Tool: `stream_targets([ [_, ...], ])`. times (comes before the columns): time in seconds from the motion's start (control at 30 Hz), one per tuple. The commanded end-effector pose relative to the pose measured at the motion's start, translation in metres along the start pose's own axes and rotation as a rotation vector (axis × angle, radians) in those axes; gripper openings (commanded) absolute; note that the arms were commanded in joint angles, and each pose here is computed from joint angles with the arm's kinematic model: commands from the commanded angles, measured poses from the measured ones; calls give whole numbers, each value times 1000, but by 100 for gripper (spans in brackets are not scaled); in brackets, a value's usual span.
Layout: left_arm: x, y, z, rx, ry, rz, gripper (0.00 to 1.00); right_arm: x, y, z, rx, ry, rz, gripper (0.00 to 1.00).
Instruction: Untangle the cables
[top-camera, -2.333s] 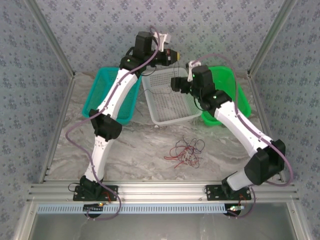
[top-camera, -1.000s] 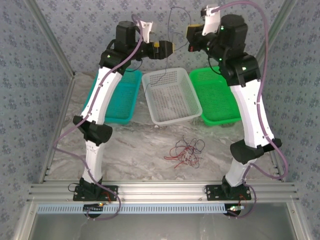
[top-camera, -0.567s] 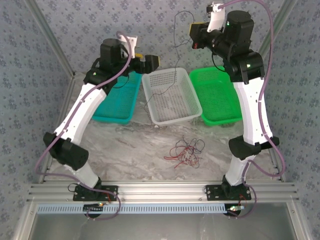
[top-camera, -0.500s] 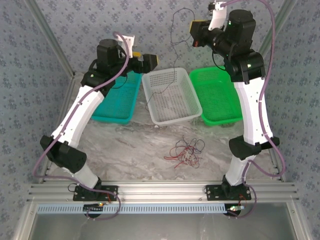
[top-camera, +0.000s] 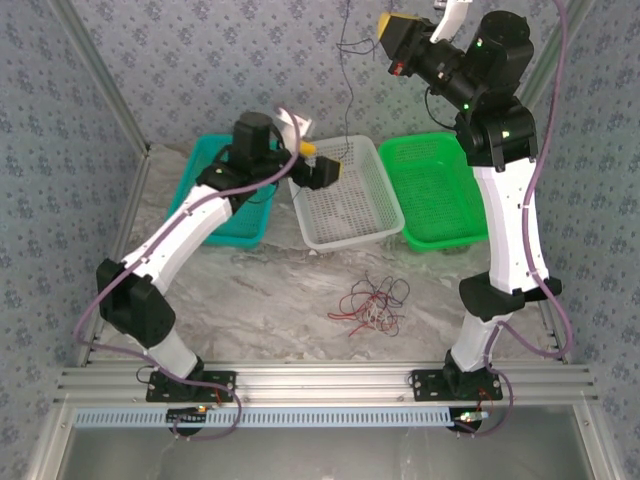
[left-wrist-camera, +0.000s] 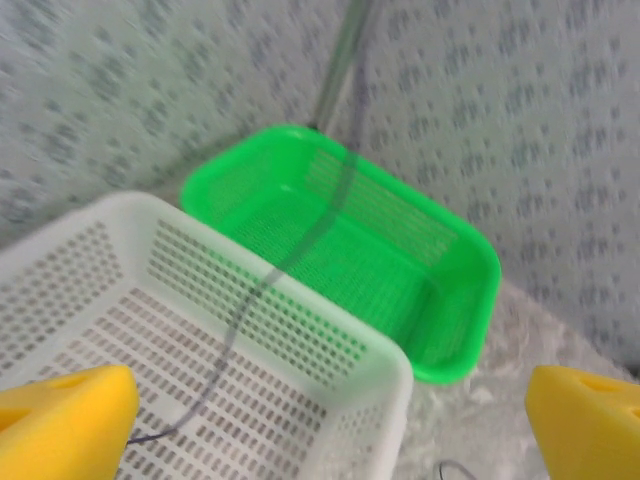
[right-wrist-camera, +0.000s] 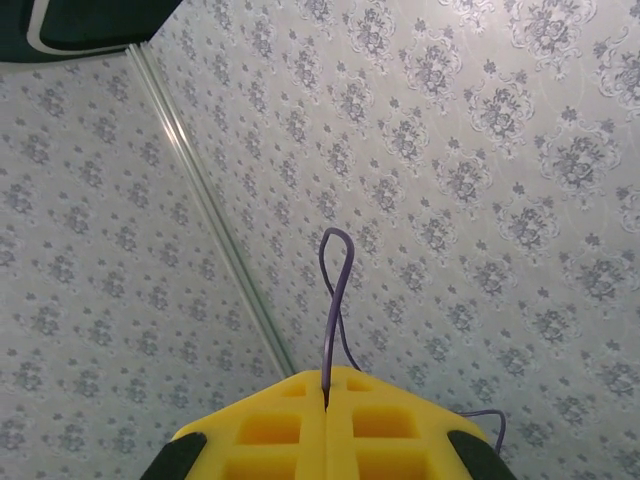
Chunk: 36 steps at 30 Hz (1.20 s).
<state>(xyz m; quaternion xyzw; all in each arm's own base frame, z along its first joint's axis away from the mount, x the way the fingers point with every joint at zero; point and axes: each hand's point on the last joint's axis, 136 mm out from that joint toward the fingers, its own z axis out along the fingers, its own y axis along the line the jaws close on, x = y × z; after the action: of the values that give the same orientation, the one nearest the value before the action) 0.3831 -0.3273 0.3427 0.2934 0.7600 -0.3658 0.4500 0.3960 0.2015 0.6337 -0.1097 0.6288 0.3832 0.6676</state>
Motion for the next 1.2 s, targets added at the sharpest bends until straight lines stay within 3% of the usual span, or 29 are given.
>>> stream_targets([
  [0.0,-2,-10,16,51,-29,123,97,-27,23,-18,-66,-65,16,0],
  [0.27,4,10,53,22,-50,131,93,-29,30,-24,-87,-58,32,0],
  [0.47,5,24,80,-14,-42,130,82,-29,32,-26,-102,-54,44,0],
  [0.53,7,30,88,-27,-20,121,67,-31,32,-28,-101,-58,41,0],
  [0.67,4,30,90,-30,3,119,23,-30,25,-31,-74,-46,38,0],
  [0.8,-17,22,67,-57,-29,149,1,-25,10,-33,-25,-32,30,0],
  [1.17,-103,-32,-6,-35,-153,242,0,-6,-17,-32,41,5,39,0],
])
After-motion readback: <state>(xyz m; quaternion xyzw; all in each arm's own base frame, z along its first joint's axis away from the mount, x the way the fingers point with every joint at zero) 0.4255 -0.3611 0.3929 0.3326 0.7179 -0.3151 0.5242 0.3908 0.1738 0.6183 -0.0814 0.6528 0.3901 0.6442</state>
